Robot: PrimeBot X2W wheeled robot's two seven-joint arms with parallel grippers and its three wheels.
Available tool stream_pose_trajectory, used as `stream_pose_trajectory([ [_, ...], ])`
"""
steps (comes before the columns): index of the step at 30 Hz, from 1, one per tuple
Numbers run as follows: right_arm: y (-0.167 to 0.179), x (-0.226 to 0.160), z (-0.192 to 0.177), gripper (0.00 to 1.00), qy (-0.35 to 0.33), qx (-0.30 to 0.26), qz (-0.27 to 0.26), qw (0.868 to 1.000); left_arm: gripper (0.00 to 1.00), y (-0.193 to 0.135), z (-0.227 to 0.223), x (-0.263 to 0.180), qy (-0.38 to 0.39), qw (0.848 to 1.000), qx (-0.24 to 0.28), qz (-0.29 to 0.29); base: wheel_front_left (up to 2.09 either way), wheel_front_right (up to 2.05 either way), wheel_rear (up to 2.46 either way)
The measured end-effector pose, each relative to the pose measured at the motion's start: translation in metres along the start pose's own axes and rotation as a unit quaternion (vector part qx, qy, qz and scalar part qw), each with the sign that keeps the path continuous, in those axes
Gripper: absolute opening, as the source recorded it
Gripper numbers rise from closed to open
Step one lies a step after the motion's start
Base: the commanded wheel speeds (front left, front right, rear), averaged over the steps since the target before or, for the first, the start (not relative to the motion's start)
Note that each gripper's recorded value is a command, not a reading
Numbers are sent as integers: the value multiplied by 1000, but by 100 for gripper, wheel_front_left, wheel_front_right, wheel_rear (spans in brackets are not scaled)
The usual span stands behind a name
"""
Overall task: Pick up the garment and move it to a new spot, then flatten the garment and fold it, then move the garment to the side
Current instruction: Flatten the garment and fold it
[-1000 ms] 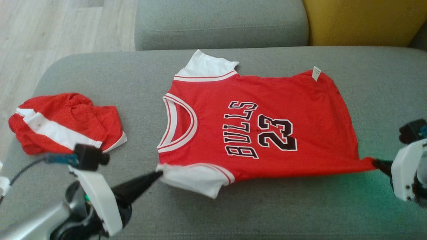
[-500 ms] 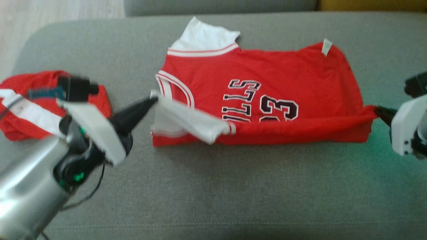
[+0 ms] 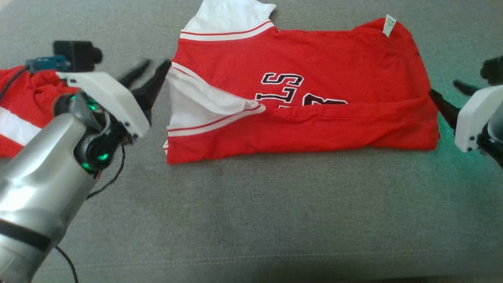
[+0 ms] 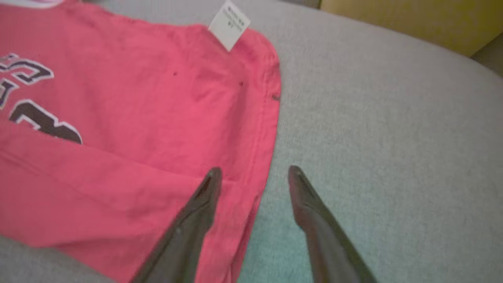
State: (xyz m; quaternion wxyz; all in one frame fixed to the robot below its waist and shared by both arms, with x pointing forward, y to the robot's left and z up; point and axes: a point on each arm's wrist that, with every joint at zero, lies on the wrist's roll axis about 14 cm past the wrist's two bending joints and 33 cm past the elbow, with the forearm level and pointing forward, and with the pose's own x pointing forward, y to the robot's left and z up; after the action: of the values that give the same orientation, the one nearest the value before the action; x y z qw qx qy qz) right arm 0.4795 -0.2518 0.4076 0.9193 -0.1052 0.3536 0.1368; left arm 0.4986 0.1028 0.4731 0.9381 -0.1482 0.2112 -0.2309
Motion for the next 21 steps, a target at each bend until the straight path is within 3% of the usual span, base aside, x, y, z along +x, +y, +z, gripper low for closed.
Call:
stream_pose_trajectory([
  [7,-12,-2,24,100,-96,7,-30,995,100,11,29,6,-91,995,-12,45,0,0,0],
  [9,-11,-11,47,100,-167,27,-37,985,100,5,50,0,-152,987,-24,46,0,0,0],
  [14,-3,-24,66,100,-222,58,-35,973,100,-2,59,-15,-189,980,-31,49,0,0,0],
  [21,-6,-72,111,100,-350,99,-46,930,100,-18,59,-58,-261,963,-28,60,0,0,0],
])
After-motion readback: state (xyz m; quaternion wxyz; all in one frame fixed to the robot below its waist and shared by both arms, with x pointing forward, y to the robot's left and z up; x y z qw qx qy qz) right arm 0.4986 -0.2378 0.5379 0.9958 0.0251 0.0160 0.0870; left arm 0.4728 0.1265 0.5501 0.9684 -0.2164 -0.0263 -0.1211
